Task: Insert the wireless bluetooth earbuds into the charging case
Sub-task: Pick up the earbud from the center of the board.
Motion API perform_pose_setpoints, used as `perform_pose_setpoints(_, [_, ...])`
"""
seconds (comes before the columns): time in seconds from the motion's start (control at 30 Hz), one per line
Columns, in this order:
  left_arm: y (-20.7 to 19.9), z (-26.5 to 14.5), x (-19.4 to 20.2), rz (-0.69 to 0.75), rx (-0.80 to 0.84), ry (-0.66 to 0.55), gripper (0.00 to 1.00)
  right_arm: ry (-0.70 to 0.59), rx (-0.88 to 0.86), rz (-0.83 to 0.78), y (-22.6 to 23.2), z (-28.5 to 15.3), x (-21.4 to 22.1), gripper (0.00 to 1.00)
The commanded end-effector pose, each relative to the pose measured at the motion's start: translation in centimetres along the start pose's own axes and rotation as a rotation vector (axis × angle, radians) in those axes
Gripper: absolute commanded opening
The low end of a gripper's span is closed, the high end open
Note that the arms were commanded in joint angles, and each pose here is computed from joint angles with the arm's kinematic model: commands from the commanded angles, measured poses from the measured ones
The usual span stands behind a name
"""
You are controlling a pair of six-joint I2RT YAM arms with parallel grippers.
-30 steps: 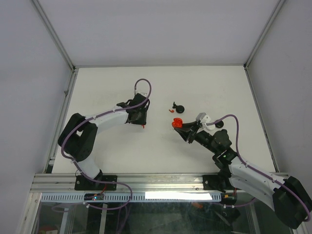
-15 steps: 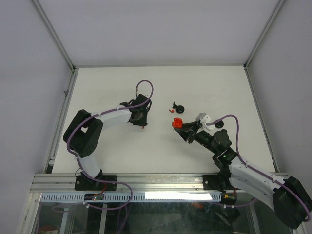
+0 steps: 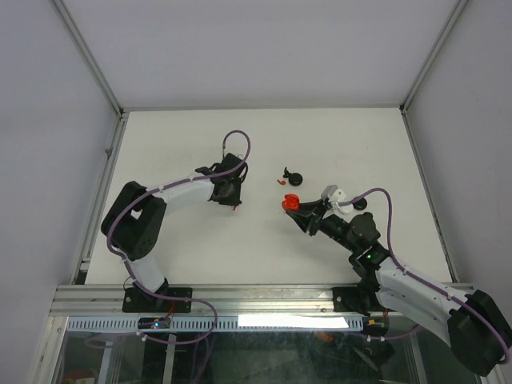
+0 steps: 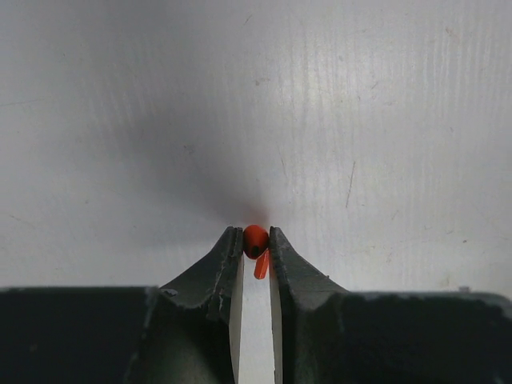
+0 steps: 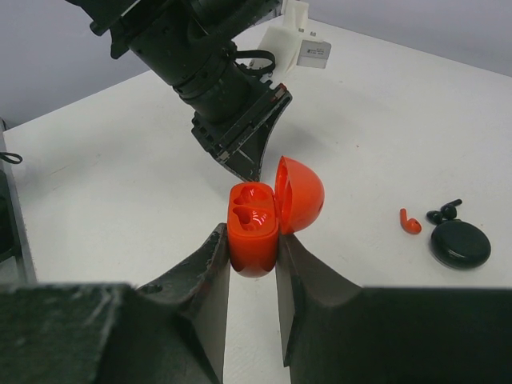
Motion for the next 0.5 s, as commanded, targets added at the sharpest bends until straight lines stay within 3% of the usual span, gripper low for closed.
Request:
perform_pose_setpoints(0.0, [-1.3, -3.9, -2.8, -0.034, 0.119, -0.132, 0.1, -0.074, -0.008, -0.036, -0.1, 0.4, -1.9, 0.0])
perform_pose_setpoints(0.47, [-2.9, -13.6, -5.3, -0.074, 0.501, -0.488, 0.1, -0.129, -0.099, -0.056, 0.4, 2.1, -3.7, 0.0])
Point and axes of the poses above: each gripper's point midway between its finger pads, its own z axis out along the fingers, its own y axis along the line the jaws close on, x = y × z, the point moved 6 cm from there along -z, back along the fingers, and after that the axes turned 9 degrees about -z, right-handed, at the moved point
